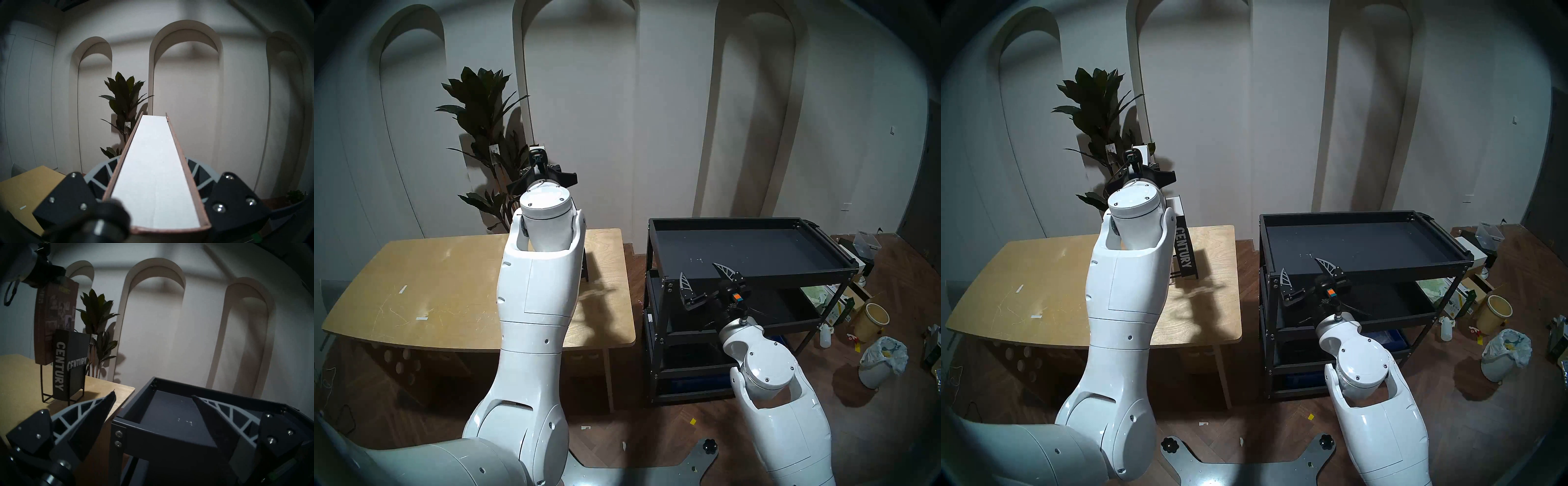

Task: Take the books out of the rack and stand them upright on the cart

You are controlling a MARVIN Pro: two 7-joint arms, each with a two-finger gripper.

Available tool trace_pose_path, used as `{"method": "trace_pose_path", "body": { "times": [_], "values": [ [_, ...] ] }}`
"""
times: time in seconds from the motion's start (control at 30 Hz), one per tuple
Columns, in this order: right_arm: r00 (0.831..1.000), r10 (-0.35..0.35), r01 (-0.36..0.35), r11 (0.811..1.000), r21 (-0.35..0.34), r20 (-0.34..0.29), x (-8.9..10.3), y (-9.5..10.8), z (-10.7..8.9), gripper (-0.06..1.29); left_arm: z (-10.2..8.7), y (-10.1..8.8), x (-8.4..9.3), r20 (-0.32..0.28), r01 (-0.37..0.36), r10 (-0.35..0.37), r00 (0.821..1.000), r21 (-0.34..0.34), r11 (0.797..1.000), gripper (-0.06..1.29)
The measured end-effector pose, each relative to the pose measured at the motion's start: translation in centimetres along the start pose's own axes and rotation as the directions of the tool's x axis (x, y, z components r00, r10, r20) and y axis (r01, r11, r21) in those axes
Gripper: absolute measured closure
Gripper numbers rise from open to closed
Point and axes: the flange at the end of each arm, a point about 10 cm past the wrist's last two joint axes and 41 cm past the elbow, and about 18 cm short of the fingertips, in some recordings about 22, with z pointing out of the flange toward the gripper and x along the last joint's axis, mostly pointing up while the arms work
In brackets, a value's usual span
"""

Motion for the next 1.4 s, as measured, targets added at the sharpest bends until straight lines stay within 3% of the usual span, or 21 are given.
{"method": "trace_pose_path", "body": {
  "times": [0.37,0.7,0.97,1.13,1.4],
  "values": [
    [0.998,0.019,-0.012,0.994,0.105,-0.066,-0.6,-3.5,1.6,0.00,-3.5,0.7,5.5,-0.099,-0.008,0.011,0.995,0.031,0.999,0.67],
    [0.987,0.025,0.005,0.983,0.184,-0.160,-0.3,-6.7,3.7,0.00,-7.2,2.0,9.3,-0.142,0.004,-0.004,0.990,-0.001,1.000,0.67],
    [0.955,0.042,0.019,0.979,0.202,-0.294,2.0,-8.6,5.1,0.00,-9.2,5.2,9.9,-0.114,-0.042,0.033,0.993,-0.078,0.996,0.67],
    [0.927,0.056,0.015,0.983,0.183,-0.372,3.2,-9.0,5.2,0.00,-8.7,8.6,8.7,-0.075,-0.116,0.107,0.991,-0.130,0.985,0.67],
    [0.904,0.077,-0.020,0.990,0.138,-0.420,3.8,-8.7,5.2,0.00,-8.7,13.3,8.4,-0.076,-0.171,0.158,0.984,-0.204,0.964,0.67]
  ]
}}
